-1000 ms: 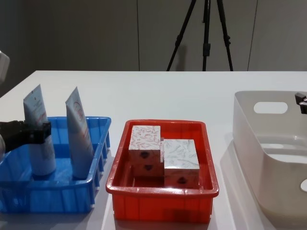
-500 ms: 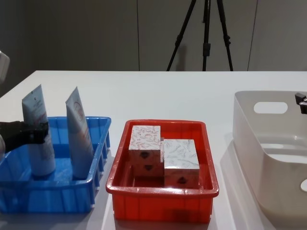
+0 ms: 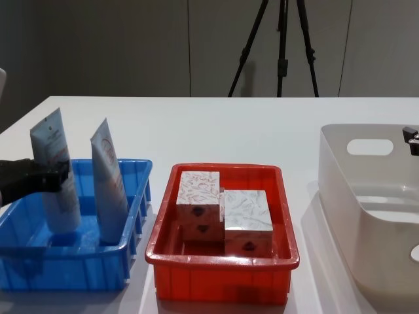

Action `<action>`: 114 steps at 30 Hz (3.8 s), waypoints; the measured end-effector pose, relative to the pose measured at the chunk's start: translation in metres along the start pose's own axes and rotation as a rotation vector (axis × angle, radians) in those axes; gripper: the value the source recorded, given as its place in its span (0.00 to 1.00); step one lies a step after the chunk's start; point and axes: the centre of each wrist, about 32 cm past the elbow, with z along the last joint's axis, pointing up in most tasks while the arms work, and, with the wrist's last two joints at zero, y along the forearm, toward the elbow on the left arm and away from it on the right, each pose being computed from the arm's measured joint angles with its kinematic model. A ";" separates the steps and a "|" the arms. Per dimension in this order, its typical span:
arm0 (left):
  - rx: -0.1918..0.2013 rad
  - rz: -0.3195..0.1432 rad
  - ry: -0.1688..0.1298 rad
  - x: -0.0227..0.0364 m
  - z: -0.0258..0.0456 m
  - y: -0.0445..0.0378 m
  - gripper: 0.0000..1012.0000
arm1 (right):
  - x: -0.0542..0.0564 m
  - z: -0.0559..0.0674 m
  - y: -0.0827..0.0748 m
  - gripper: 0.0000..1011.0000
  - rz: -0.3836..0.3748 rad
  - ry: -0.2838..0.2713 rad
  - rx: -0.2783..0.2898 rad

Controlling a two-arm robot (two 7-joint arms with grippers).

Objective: Bimanual collaborative sorting of washing and personal care products

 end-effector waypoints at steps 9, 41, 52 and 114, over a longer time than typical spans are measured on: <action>-0.042 -0.023 -0.025 0.0063 0.0084 0.0066 0.26 | 0.000 0.000 0.000 0.99 0.000 0.000 0.000; -0.168 -0.133 -0.131 0.0442 0.0162 0.0632 0.26 | 0.000 0.000 0.000 0.99 0.000 0.000 0.000; -0.214 -0.250 -0.157 0.0557 0.0117 0.0836 0.26 | 0.000 0.000 0.000 0.99 0.000 0.000 0.000; -0.361 -0.870 -0.186 -0.0052 0.0297 0.0472 0.26 | 0.000 0.000 0.000 0.99 0.000 0.000 0.000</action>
